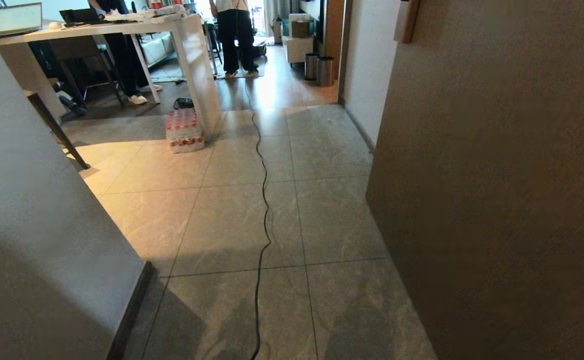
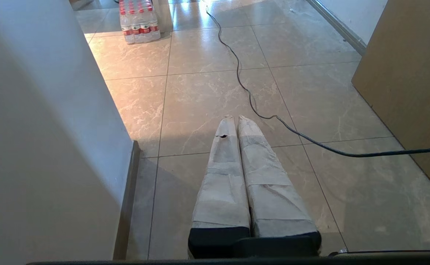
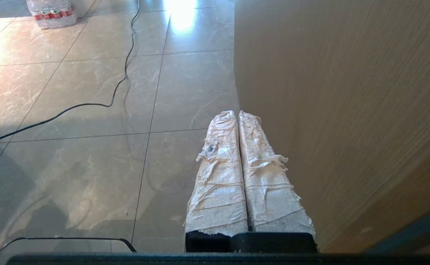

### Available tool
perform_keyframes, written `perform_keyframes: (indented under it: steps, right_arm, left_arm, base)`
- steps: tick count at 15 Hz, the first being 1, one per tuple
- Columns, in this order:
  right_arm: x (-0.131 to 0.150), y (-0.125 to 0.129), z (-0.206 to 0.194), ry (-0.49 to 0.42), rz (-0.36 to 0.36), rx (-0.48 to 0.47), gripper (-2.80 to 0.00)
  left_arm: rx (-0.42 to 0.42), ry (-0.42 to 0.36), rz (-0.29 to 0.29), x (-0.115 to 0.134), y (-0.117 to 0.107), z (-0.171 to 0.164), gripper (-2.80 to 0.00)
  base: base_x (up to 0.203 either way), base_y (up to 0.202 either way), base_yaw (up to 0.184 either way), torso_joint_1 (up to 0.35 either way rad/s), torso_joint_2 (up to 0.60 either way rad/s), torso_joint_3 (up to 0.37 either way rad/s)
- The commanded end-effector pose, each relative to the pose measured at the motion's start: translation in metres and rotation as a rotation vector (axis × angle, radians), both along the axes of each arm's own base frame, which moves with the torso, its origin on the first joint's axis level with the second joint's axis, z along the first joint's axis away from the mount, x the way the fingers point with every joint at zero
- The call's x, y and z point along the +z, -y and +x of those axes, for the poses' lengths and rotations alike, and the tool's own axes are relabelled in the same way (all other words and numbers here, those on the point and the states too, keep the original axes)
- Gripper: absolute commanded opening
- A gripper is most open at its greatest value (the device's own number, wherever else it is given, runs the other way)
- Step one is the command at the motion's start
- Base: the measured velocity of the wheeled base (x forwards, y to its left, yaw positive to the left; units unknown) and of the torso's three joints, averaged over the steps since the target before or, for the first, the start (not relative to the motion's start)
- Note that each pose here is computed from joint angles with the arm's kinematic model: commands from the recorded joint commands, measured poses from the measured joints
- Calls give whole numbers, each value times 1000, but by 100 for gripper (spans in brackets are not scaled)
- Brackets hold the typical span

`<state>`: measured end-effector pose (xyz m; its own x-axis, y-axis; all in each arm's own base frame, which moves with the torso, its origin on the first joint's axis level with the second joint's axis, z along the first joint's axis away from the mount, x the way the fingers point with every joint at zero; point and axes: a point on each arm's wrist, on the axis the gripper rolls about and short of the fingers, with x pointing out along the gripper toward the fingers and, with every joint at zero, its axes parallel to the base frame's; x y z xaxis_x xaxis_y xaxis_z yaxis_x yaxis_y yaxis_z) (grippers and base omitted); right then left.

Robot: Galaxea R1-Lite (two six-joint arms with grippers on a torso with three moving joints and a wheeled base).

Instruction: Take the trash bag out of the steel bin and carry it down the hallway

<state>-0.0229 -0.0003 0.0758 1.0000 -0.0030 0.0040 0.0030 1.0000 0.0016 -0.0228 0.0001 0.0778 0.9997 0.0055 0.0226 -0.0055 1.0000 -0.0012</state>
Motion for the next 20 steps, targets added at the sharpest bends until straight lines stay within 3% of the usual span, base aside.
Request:
perform_keyframes:
  steps: [1,20]
  right_arm:
    - [0,0,0,1,0,0,-280]
    - [0,0,0,-1,0,0,-280]
  left_arm:
    - [1,-11,0,-3,0,1,-280]
    - [1,-12,0,-3,0,1,-280]
  base:
    - [0,0,0,0,0,0]
    - [0,0,0,0,0,0]
